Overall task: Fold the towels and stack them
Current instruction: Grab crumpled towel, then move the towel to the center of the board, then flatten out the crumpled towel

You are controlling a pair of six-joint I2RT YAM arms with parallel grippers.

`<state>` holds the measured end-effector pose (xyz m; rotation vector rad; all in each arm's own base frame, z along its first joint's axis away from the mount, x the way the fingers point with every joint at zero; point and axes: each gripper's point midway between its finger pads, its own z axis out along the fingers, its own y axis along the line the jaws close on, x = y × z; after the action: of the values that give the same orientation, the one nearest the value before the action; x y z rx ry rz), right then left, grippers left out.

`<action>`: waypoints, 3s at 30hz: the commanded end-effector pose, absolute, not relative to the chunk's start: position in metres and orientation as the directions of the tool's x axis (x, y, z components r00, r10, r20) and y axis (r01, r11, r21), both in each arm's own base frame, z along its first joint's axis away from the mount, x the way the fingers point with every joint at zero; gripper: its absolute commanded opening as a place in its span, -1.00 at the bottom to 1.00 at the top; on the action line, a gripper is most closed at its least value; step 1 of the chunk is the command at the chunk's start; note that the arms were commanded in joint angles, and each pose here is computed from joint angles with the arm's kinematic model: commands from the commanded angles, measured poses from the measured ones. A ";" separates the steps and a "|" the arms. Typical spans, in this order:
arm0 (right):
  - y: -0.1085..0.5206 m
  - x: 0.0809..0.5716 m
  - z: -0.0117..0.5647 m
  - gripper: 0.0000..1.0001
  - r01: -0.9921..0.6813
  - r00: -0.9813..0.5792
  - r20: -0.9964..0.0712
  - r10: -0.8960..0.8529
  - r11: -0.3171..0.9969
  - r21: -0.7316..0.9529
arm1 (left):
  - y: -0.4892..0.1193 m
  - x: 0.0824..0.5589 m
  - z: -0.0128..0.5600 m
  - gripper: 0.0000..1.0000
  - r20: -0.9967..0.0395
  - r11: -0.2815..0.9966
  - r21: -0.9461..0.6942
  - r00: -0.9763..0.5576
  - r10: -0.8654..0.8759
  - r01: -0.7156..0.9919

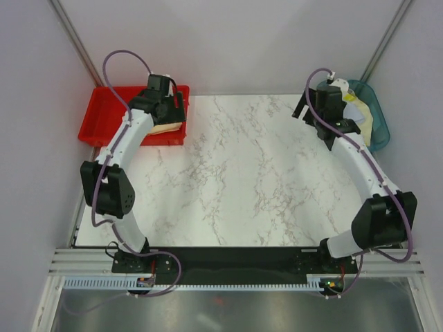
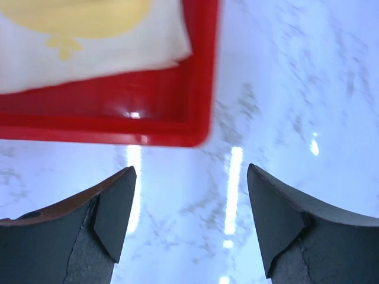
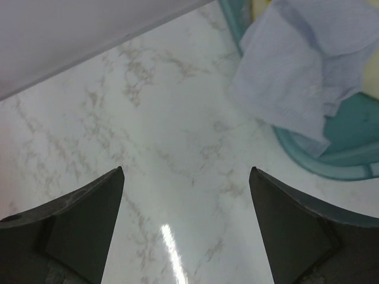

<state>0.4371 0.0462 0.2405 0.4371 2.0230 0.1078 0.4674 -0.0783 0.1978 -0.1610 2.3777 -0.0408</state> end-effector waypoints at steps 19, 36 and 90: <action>-0.102 0.579 0.134 0.60 0.426 -0.459 -0.803 0.380 0.887 0.177 | -0.216 0.329 0.213 0.72 -0.619 0.838 -0.446 -0.785 -0.034 0.315; -0.090 0.506 0.349 -1.00 0.319 -0.242 -0.929 0.280 0.927 0.196 | -0.219 0.338 0.234 0.72 -0.651 0.833 -0.453 -0.757 -0.065 0.318; 0.293 0.428 0.090 -1.00 -0.529 -0.661 -0.684 -0.310 0.839 0.131 | -0.133 0.334 0.141 0.58 -0.463 0.867 -0.486 -0.808 -0.364 -0.112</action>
<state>0.3884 0.2975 0.0275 -0.6675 2.5015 0.4670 0.3108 -0.1313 0.1210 -0.3089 2.5629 -0.5658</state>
